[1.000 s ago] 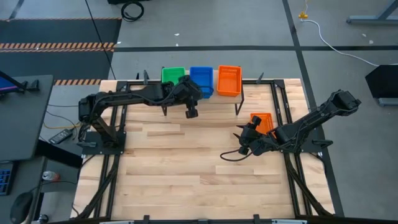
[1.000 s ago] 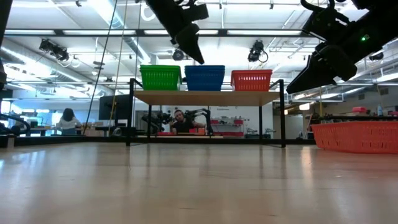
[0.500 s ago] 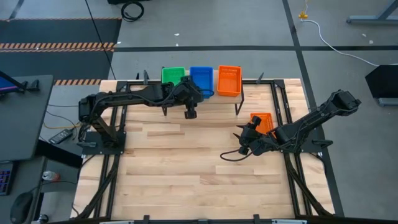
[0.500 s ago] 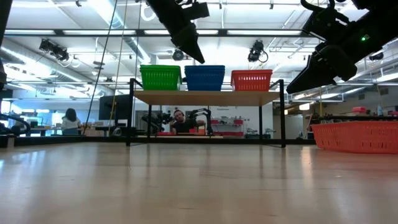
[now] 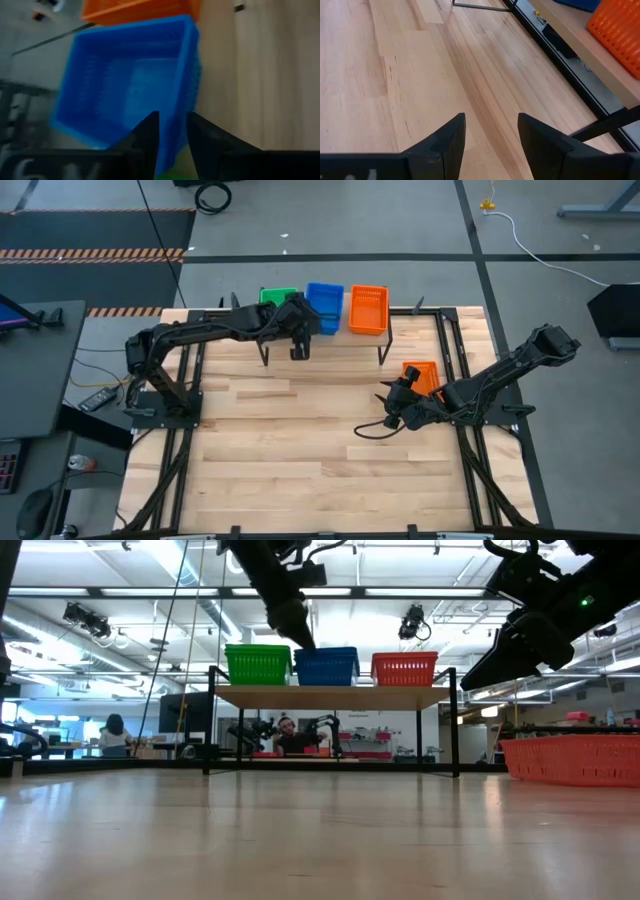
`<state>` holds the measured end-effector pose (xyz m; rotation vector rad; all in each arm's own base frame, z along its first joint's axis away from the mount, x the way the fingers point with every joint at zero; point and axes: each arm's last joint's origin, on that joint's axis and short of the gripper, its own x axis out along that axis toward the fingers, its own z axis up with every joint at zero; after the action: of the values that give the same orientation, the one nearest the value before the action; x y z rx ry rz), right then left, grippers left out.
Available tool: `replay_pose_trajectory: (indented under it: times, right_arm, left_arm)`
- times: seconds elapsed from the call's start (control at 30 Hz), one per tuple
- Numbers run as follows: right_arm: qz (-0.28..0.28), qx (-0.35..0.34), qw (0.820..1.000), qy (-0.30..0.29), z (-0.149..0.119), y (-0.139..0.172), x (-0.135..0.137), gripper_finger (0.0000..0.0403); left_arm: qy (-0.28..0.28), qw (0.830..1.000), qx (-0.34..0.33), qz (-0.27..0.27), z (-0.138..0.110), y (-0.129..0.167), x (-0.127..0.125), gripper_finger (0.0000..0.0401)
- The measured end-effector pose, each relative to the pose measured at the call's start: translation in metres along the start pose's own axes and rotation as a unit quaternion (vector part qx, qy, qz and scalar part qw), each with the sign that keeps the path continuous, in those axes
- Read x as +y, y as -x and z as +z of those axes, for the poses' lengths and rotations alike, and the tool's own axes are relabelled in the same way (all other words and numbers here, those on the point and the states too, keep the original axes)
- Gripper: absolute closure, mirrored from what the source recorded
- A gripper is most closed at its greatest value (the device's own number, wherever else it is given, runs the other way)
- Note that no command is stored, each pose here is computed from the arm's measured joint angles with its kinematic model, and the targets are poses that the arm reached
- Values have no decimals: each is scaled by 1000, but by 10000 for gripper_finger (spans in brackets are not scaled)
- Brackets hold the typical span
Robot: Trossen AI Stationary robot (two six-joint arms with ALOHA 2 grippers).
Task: Stack baskets on shelf by color
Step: Stack the blue bin on the blue bin on the shelf
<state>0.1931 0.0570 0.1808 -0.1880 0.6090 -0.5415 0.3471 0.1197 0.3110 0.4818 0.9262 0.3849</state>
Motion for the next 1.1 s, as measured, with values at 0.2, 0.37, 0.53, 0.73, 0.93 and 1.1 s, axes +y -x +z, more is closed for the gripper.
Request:
replay_pose_trajectory:
  times: [0.2, 0.37, 0.53, 0.73, 0.93, 1.1]
  right_arm:
    - [0, 2, 1000, 1, 0, 0, 0, 215]
    - [0, 1, 1000, 1, 0, 0, 0, 215]
    - [0, 2, 1000, 2, 0, 0, 0, 215]
    - [0, 2, 1000, 2, -1, 0, 0, 215]
    - [-1, 2, 1000, 2, -1, 0, 0, 215]
    - [-1, 2, 1000, 2, -1, 0, 0, 215]
  left_arm:
    - [-1, 999, 1, -36, -1, -16, -8, 294]
    - [-4, 999, 3, -36, 0, -23, -12, 296]
    - [-1, 999, -20, -26, 7, -21, -13, 301]
    - [5, 999, -45, -15, 12, -19, -12, 304]
    - [11, 998, -53, -13, 14, -19, -13, 316]
    - [28, 997, -74, -20, 18, -19, -12, 333]
